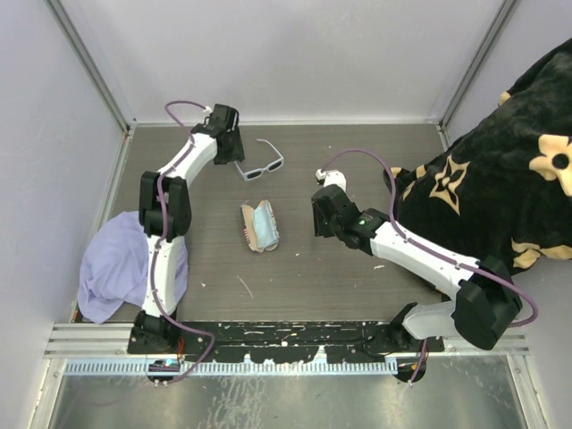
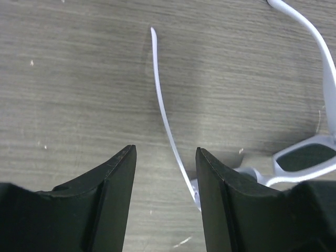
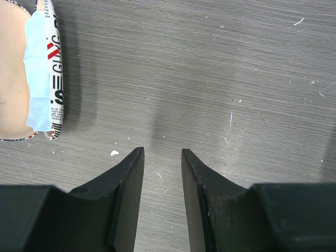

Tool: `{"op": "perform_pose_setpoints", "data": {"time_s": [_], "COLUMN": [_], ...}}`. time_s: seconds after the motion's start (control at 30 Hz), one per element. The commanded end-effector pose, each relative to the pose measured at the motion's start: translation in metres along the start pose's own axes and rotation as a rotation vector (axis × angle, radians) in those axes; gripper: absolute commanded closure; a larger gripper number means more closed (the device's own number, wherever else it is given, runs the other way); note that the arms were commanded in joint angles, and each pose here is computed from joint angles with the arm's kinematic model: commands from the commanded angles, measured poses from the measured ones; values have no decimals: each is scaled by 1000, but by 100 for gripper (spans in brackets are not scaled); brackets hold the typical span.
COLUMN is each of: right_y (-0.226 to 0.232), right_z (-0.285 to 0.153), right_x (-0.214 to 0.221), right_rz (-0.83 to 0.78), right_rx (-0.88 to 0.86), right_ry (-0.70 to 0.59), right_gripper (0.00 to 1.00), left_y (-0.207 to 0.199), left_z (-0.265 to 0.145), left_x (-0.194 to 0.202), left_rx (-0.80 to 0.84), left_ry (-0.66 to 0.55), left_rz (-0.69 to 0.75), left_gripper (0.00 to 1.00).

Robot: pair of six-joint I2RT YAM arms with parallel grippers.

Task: Organize the sunglasses
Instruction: Pick up the sunglasses from the center of the board.

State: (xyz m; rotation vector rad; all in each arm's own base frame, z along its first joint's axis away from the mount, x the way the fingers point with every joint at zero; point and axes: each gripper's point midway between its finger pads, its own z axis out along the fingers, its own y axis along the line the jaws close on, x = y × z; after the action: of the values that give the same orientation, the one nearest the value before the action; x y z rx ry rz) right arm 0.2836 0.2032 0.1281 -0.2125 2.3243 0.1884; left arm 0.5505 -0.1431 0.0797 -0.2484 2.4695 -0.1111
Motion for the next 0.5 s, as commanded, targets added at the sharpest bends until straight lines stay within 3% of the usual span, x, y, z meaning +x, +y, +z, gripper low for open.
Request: {"op": "perform_pose_setpoints", "data": {"time_s": [0.0,0.17,0.47], "right_y": [1,-4,-4], "right_z": [-9,-6,-5], "right_x": [-13,-7,-6], "right_rz": [41,44,57], "right_rx": [-22,-11,-15], "right_ry": [-61,-50,-46], "right_gripper": [59,59,59], "left_y": [-1,3,-2], "left_z": [-4,13,32], "left_x": [-29,-28,-20], "left_rx": [39,41,66], "left_ry": [-30,-15,19], "left_rz": [10,-3,-9], "left_gripper": [48,49,60]}}
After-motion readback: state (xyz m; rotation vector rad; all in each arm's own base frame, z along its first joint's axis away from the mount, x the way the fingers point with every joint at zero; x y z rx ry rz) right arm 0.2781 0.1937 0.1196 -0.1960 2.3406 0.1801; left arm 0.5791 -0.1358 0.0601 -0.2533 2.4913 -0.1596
